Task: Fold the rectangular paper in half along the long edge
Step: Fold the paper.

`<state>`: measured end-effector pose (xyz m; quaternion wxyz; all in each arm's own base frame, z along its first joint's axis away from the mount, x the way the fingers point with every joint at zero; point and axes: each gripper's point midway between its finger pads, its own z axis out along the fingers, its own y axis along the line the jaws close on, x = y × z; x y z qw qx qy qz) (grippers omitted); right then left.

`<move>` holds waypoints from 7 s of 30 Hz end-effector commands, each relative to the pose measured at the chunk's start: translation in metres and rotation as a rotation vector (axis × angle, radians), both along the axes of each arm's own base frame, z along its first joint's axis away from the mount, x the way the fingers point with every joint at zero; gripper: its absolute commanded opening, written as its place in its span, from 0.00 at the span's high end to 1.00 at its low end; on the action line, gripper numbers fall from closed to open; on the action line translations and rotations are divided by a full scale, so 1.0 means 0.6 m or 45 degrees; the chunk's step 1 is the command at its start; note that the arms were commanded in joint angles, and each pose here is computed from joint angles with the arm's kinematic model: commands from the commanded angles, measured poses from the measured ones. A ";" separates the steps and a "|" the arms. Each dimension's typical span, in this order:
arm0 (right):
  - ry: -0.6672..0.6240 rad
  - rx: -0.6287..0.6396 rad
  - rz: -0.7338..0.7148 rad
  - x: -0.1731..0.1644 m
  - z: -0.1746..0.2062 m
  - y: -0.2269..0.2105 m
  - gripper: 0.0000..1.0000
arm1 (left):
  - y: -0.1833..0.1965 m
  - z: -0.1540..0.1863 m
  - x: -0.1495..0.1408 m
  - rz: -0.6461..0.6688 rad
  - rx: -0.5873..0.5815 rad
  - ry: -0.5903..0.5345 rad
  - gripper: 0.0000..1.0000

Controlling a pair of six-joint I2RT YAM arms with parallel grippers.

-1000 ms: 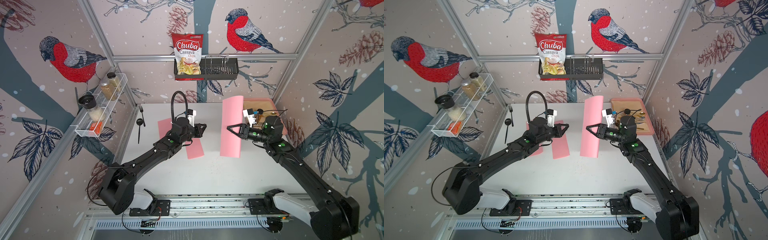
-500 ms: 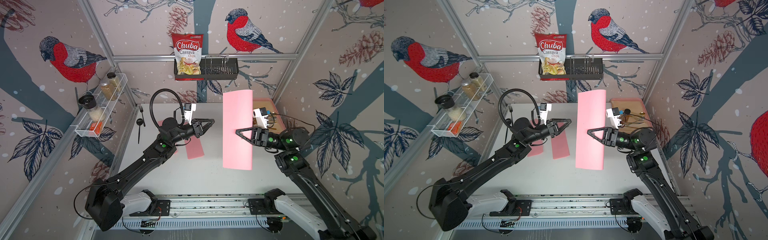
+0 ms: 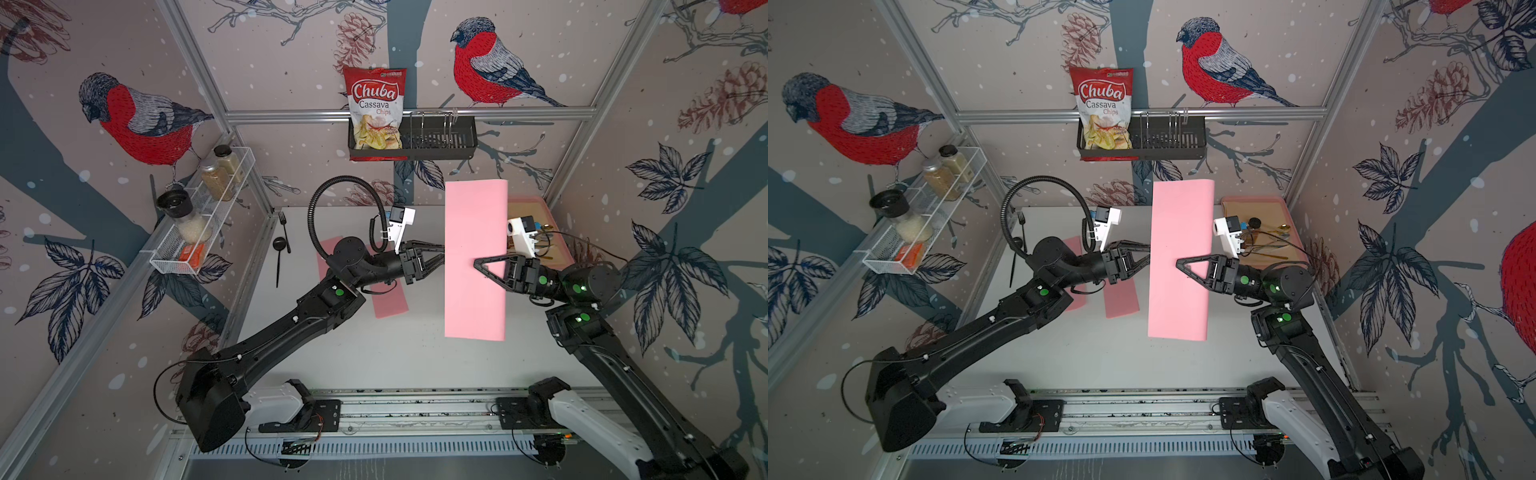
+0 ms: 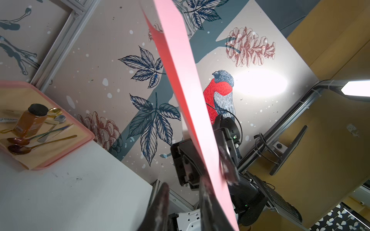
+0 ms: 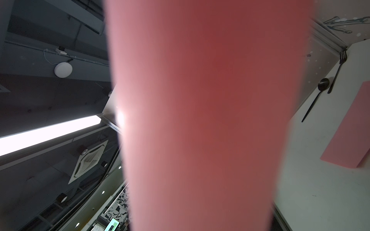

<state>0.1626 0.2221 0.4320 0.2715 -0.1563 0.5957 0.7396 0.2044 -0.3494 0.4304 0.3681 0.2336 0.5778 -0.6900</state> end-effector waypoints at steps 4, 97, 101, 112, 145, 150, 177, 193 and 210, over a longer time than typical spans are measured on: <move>-0.047 0.010 -0.001 0.004 0.010 -0.014 0.69 | -0.007 0.015 -0.018 -0.005 0.042 -0.057 0.67; -0.065 -0.123 -0.243 0.042 -0.012 -0.050 0.50 | -0.064 -0.032 -0.056 -0.139 0.157 -0.048 1.00; -0.068 -0.129 -0.239 0.040 -0.012 -0.051 0.50 | -0.064 -0.033 -0.055 -0.136 0.160 -0.049 1.00; -0.067 -0.140 -0.260 0.041 -0.012 -0.057 0.53 | -0.064 -0.032 -0.055 -0.135 0.158 -0.049 1.00; -0.079 -0.195 -0.234 0.034 -0.021 -0.055 0.61 | -0.065 -0.033 -0.057 -0.146 0.145 -0.046 1.00; -0.084 -0.190 -0.243 0.034 -0.016 -0.056 0.63 | -0.064 -0.033 -0.057 -0.145 0.145 -0.045 1.00; -0.160 -0.196 -0.161 -0.014 -0.013 -0.050 0.67 | -0.056 -0.012 -0.060 -0.127 0.131 -0.069 0.66; -0.162 -0.202 -0.133 -0.015 -0.030 -0.044 0.66 | -0.059 -0.001 -0.073 -0.172 0.105 -0.075 1.00; -0.192 -0.236 -0.108 -0.027 -0.032 -0.042 0.65 | -0.059 -0.001 -0.072 -0.168 0.107 -0.079 1.00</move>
